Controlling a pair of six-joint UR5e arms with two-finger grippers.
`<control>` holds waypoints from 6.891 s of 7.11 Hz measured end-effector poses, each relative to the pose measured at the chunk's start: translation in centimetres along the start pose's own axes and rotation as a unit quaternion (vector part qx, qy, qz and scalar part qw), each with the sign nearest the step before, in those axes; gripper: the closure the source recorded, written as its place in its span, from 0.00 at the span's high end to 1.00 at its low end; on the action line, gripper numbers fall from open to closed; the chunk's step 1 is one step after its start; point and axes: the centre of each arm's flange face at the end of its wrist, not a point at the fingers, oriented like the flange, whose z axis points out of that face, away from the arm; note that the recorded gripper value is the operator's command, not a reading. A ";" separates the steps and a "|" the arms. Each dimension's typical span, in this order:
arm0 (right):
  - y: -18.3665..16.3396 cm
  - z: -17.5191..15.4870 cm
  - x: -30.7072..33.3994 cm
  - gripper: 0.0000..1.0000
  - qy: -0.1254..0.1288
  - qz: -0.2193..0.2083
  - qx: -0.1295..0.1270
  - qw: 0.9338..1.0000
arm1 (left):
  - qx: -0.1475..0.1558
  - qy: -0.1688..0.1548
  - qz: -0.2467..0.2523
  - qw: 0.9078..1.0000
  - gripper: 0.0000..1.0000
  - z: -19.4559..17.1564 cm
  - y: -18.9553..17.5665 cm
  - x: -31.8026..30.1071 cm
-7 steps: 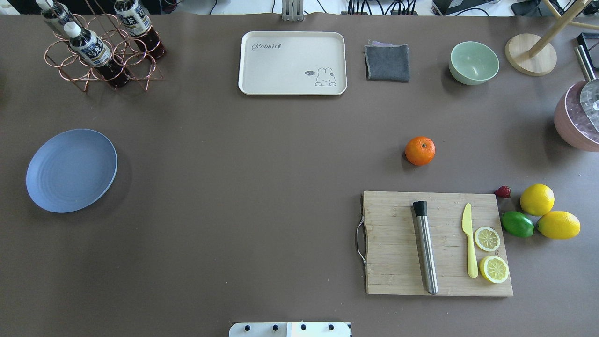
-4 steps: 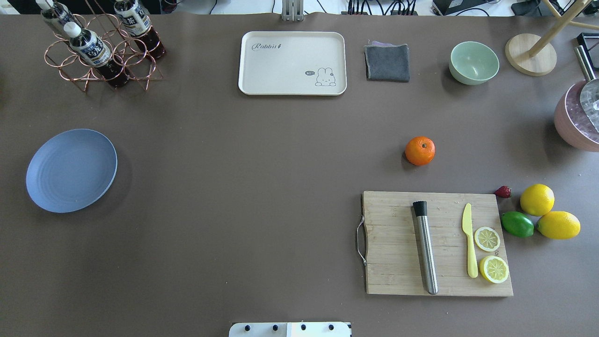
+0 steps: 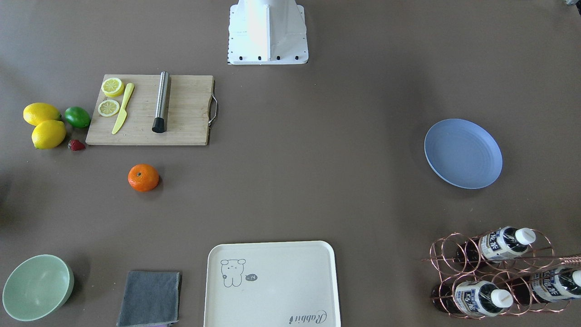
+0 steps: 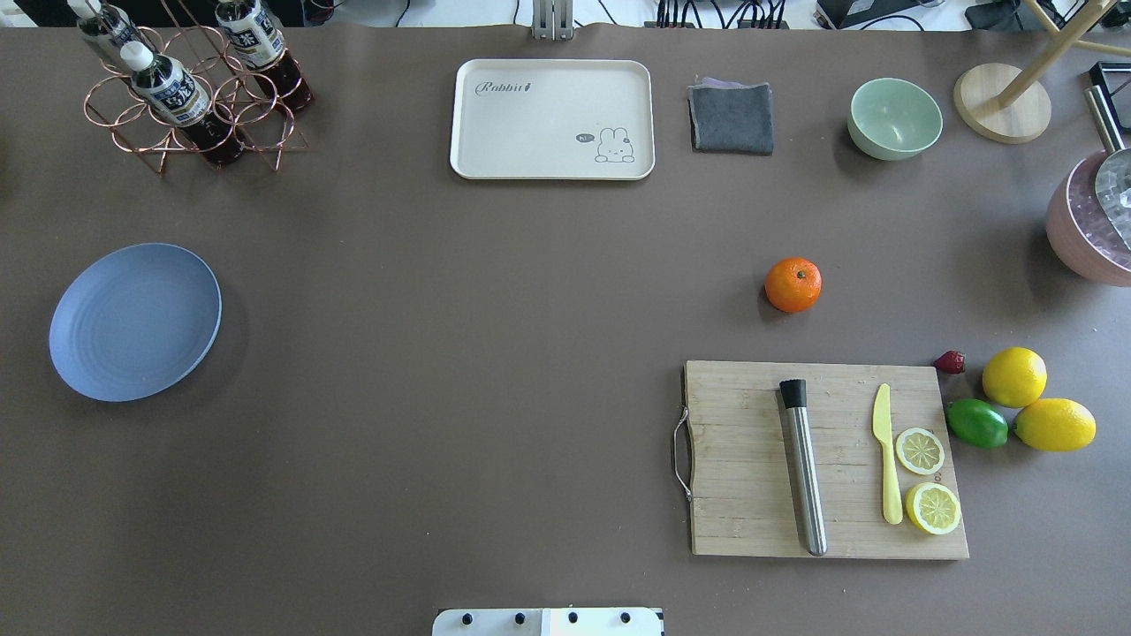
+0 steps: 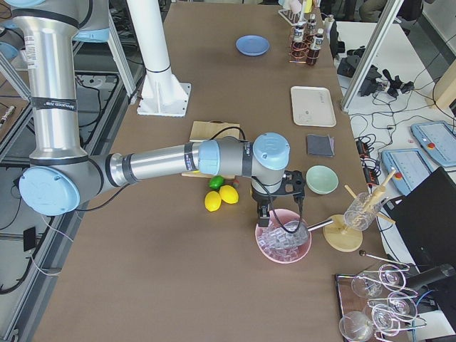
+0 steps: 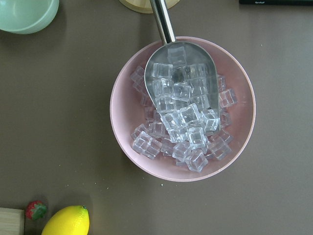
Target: Pick orange to plate
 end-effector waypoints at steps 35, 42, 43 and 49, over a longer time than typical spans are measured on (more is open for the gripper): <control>-7.3 11.3 -35.2 1.00 -0.036 0.074 0.044 0.996 | -0.017 0.188 -0.293 0.937 0.00 19.6 -12.8 50.9; -7.5 14.1 -38.7 1.00 -0.026 0.079 0.035 0.996 | 0.006 0.181 -0.389 0.903 0.15 25.9 -8.8 64.0; -7.4 14.3 -38.9 1.00 -0.026 0.079 0.033 0.996 | 0.006 0.179 -0.390 0.903 0.69 26.2 -8.4 64.2; -5.6 18.2 -41.2 1.00 -0.004 0.058 0.021 0.998 | 0.039 0.175 -0.355 0.917 0.98 24.4 -9.8 61.3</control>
